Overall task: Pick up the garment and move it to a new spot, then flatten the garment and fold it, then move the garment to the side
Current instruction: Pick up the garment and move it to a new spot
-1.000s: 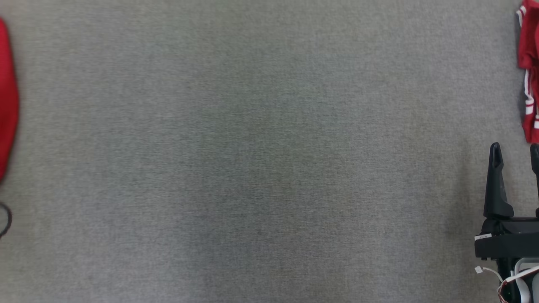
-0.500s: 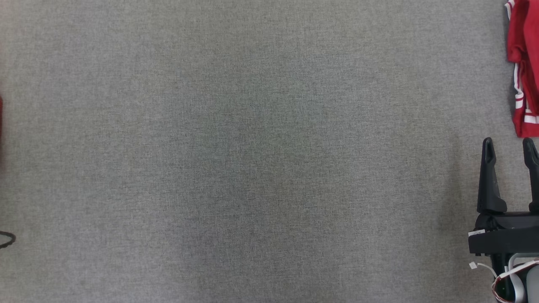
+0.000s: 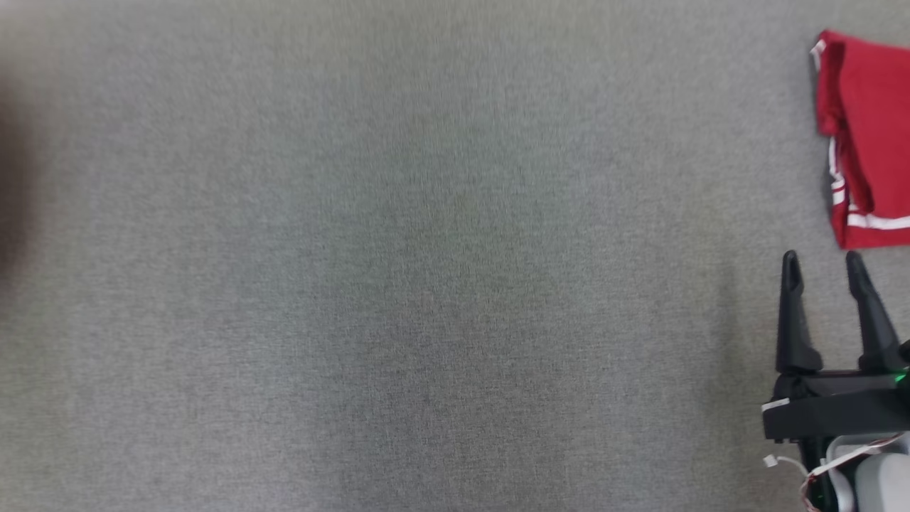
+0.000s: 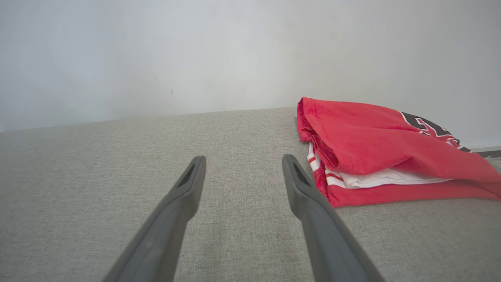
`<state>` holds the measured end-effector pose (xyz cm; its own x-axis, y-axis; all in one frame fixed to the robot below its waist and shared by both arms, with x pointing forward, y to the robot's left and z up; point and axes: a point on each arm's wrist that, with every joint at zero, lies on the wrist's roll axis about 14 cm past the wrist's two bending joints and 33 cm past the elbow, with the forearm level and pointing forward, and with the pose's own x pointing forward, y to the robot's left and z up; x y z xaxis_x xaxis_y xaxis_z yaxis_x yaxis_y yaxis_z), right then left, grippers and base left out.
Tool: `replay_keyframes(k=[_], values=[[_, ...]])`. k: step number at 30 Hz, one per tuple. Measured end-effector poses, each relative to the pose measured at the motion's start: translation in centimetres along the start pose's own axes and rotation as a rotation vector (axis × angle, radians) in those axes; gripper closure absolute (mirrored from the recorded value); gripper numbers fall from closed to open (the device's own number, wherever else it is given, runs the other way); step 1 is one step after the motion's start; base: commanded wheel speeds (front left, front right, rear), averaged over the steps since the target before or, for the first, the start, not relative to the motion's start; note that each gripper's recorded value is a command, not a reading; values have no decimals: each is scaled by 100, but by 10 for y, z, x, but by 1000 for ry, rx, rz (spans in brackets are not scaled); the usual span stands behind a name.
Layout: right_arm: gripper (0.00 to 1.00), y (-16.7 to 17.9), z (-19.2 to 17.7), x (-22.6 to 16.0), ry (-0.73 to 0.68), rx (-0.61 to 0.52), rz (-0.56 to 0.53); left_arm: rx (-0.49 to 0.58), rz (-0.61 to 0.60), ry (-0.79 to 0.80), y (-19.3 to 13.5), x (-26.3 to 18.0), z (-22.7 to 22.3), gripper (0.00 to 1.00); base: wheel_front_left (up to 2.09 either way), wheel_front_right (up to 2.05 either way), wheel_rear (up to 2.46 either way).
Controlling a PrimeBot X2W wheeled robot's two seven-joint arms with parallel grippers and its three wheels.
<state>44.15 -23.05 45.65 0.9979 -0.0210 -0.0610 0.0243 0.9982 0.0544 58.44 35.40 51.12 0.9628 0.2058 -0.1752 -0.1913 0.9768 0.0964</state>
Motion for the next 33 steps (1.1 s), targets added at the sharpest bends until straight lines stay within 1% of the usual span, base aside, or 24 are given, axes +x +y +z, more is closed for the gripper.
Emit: replay_keyframes(k=[4,8,10,14,18,20,22,26,29,31,33], values=[[0,6,7,-5,-25,28,5,33,-42,-213,-15,-3,75,100,0,0,0],[0,11,14,-13,-50,62,3,50,-141,-392,-58,-15,148,100,0,0,0],[0,10,18,-18,-63,75,-5,44,-207,-475,-87,-26,183,100,0,0,0],[0,2,20,-31,-71,97,-42,87,-367,-610,-160,-54,239,100,0,0,0],[0,-11,22,-45,-80,111,-90,88,-550,-703,-237,-90,269,100,0,0,0],[0,-19,20,-54,-76,118,-121,62,-642,-728,-273,-107,275,100,0,0,0],[0,-28,20,-62,-74,119,-152,37,-729,-722,-306,-121,271,100,0,0,0],[0,-46,20,-78,-76,118,-213,3,-870,-663,-361,-140,240,100,0,0,0],[0,-55,24,-88,-86,114,-246,-31,-951,-596,-393,-153,209,100,0,0,0],[0,-60,28,-92,-98,110,-262,-62,-992,-547,-409,-161,186,100,0,0,0],[0,-64,30,-96,-105,108,-273,-69,-1025,-485,-421,-168,156,100,0,0,0]])
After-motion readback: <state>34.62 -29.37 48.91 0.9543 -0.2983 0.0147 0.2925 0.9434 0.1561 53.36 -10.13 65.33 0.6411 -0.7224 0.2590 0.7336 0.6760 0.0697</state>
